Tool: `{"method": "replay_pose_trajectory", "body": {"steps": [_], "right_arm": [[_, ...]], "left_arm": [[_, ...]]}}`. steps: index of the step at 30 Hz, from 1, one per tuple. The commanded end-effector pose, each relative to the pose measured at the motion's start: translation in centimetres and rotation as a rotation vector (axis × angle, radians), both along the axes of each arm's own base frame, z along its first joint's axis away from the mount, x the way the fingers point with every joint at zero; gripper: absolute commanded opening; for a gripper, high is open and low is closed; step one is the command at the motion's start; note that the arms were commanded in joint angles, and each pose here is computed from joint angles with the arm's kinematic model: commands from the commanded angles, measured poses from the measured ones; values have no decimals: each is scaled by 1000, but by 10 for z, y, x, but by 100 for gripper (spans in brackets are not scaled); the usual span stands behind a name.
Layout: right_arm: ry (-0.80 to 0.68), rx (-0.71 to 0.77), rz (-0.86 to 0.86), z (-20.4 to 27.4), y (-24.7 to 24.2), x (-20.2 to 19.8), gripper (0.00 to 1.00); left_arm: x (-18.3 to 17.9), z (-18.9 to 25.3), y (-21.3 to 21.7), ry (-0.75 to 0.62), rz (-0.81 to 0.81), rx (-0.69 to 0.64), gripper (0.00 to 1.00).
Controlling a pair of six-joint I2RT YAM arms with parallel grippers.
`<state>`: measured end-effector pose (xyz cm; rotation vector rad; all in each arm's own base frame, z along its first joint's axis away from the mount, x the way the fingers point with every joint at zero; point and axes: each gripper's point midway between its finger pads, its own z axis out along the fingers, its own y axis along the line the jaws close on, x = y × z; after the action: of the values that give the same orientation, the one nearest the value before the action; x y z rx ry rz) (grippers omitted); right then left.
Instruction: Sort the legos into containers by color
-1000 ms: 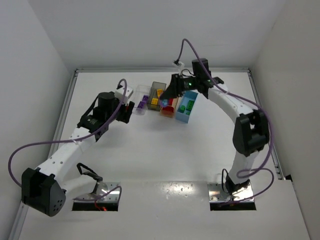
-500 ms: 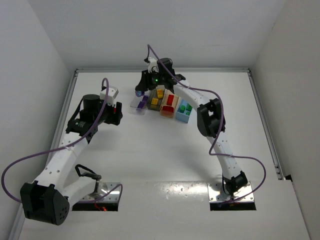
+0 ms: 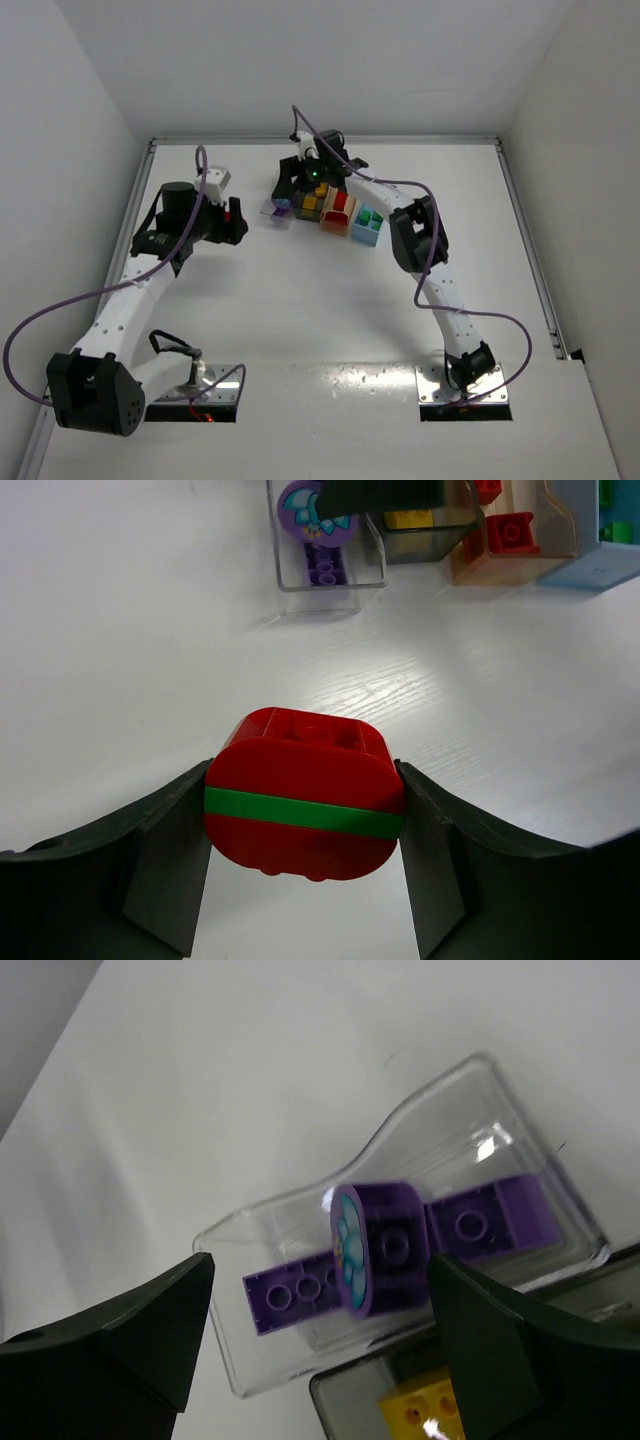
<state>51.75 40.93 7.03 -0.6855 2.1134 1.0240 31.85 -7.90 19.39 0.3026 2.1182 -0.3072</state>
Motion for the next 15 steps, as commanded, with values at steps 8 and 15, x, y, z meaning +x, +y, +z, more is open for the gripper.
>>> {"method": "replay_pose_trajectory", "body": {"steps": [8, 15], "right_arm": [[-156, 123, 15, 141, -53, -72, 89], [-77, 186, -230, 165, -93, -137, 89]], "left_arm": [[44, 37, -20, 80, 215, -539, 10], [65, 29, -41, 219, 370, -811, 9]]}}
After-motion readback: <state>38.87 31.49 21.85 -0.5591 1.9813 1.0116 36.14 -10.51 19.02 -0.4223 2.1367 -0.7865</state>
